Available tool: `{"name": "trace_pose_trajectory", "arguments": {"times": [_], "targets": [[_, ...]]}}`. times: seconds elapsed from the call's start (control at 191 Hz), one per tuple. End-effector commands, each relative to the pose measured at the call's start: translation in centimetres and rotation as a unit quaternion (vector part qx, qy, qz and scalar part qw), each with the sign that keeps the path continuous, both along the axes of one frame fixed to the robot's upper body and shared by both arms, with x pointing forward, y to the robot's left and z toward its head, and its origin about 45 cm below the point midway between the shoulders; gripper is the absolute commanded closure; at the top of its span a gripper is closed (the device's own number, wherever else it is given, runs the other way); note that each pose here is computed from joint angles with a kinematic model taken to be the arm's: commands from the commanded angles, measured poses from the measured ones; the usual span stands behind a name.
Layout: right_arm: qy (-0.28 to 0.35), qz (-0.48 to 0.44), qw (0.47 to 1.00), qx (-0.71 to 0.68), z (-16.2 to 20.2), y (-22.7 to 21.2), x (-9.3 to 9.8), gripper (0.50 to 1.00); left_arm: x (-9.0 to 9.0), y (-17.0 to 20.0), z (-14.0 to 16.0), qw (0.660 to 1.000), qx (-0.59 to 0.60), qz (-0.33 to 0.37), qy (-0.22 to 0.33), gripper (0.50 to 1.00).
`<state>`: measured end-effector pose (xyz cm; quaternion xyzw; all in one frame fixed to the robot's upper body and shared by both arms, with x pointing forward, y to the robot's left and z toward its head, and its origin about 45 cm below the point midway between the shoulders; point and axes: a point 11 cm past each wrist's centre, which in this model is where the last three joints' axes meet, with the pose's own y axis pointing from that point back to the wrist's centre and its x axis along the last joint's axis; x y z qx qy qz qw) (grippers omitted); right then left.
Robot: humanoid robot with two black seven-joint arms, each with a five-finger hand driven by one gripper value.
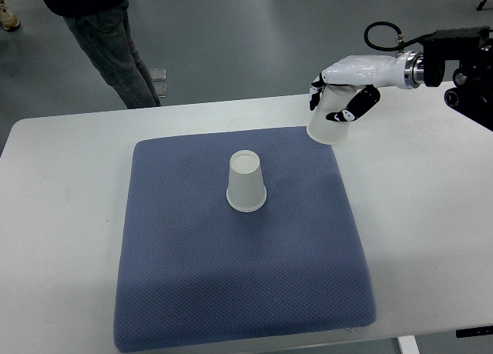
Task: Stack paper cups
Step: 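Lift the held cup and carry it over the cup on the mat, then lower the held cup down onto the cup on the mat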
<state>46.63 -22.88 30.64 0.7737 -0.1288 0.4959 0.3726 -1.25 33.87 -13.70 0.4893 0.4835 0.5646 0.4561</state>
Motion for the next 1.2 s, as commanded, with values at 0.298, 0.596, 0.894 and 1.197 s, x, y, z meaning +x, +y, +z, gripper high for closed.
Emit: {"name": "trace_pose_trajectory", "arguments": {"times": [0.298,0.596,0.894,1.197], "targets": [[0.025,0.081,0.996,0.039,2.4,6.7,-1.9,1.000,0.0,0.0,0.0,1.000,0.000,0.000,0.000,0.500],[0.015,0.114,0.992,0.050,2.9,9.9,-2.6,1.000,0.0,0.0,0.0,1.000,0.000,0.000,0.000,0.500],[0.029,0.131,0.989,0.057,1.3,12.0,-3.3,1.000,0.0,0.0,0.0,1.000,0.000,0.000,0.000,0.500],[0.030,0.130,0.989,0.062,0.2,12.1,-3.6,1.000,0.0,0.0,0.0,1.000,0.000,0.000,0.000,0.500]]}}
